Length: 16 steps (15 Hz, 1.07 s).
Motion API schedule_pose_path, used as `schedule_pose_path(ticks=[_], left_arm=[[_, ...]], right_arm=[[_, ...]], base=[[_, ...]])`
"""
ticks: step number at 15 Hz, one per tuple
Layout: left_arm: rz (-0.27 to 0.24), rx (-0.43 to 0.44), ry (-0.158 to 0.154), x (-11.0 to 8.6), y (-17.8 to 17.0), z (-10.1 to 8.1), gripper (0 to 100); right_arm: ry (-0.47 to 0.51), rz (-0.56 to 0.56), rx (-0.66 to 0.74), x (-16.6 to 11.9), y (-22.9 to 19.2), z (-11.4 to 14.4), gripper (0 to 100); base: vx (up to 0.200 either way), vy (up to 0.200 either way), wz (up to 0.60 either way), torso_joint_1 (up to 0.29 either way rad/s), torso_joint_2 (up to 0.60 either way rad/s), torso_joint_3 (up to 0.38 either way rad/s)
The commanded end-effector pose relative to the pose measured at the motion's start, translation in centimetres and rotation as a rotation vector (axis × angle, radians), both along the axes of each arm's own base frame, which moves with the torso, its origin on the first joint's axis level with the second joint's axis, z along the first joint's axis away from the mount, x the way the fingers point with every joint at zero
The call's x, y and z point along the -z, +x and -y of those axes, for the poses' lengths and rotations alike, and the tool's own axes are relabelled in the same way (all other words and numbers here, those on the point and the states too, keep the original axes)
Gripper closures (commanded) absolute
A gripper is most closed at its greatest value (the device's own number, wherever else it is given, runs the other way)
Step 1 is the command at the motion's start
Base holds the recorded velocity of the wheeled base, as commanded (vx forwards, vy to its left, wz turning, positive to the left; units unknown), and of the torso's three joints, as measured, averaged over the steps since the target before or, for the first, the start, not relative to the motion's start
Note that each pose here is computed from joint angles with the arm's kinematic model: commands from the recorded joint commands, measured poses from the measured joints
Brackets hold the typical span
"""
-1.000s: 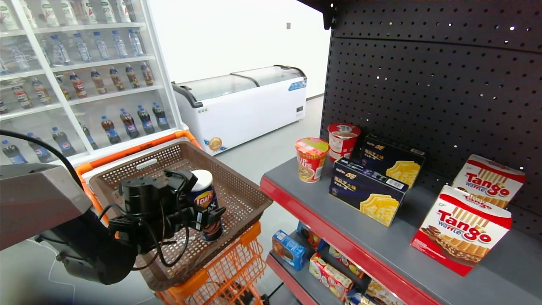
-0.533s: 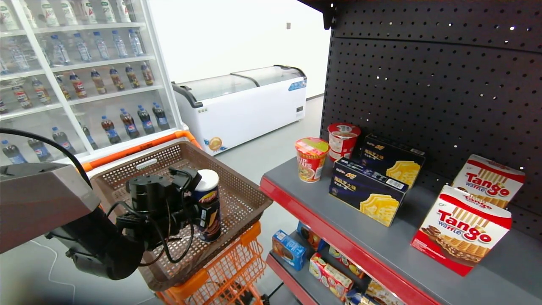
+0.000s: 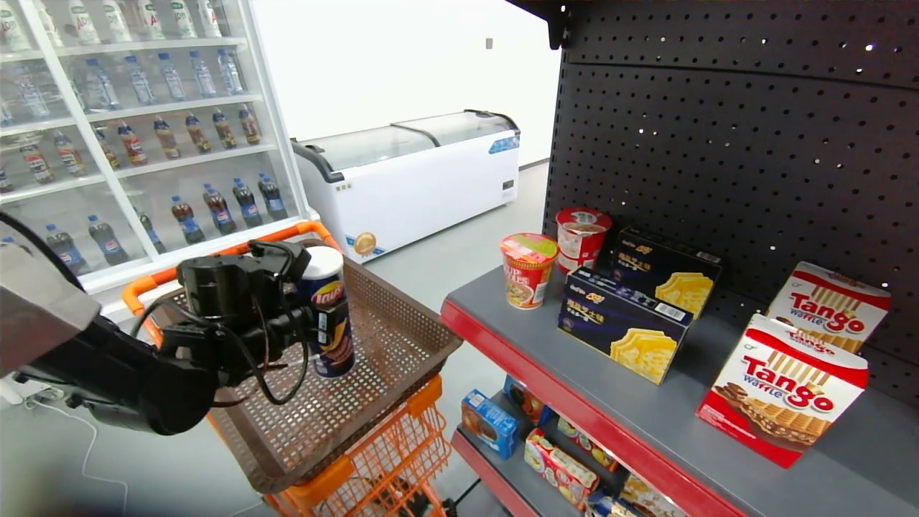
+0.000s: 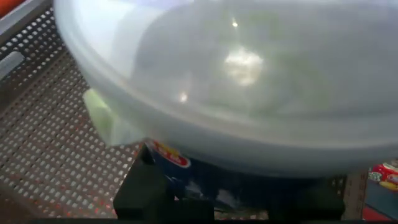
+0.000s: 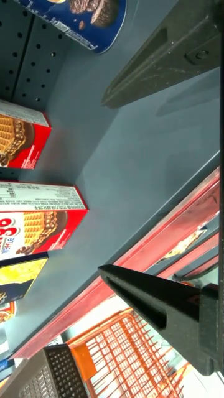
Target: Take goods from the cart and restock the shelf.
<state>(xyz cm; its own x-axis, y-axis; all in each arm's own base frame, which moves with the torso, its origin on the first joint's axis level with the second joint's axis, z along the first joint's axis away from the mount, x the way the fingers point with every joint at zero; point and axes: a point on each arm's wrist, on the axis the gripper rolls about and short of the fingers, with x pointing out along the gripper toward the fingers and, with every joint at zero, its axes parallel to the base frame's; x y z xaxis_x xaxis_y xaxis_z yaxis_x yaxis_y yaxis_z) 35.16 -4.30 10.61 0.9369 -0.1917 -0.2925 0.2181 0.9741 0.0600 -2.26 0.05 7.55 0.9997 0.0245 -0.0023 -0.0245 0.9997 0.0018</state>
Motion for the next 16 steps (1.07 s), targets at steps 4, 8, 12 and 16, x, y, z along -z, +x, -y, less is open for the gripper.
schedule_pose_path(ticks=[4,8,12,16], left_arm=[[-0.001,-0.014,-0.045,-9.9,-5.6,-2.4,100],[0.014,0.027,-0.089,-12.9,-10.2,-2.6,100],[-0.023,0.163,-0.138,-14.3,-16.9,-3.4,100],[0.016,0.277,-0.157,-13.9,-23.2,-3.1,100]], right_arm=[[0.0,-0.001,0.0,0.0,0.0,0.0,0],[0.0,-0.001,0.0,0.0,0.0,0.0,0],[0.0,-0.001,0.0,0.0,0.0,0.0,0],[0.0,-0.001,0.0,0.0,0.0,0.0,0]], base=[[0.0,0.0,0.0,0.0,0.0,0.0],[0.0,0.0,0.0,0.0,0.0,0.0],[0.0,0.0,0.0,0.0,0.0,0.0],[0.0,0.0,0.0,0.0,0.0,0.0]])
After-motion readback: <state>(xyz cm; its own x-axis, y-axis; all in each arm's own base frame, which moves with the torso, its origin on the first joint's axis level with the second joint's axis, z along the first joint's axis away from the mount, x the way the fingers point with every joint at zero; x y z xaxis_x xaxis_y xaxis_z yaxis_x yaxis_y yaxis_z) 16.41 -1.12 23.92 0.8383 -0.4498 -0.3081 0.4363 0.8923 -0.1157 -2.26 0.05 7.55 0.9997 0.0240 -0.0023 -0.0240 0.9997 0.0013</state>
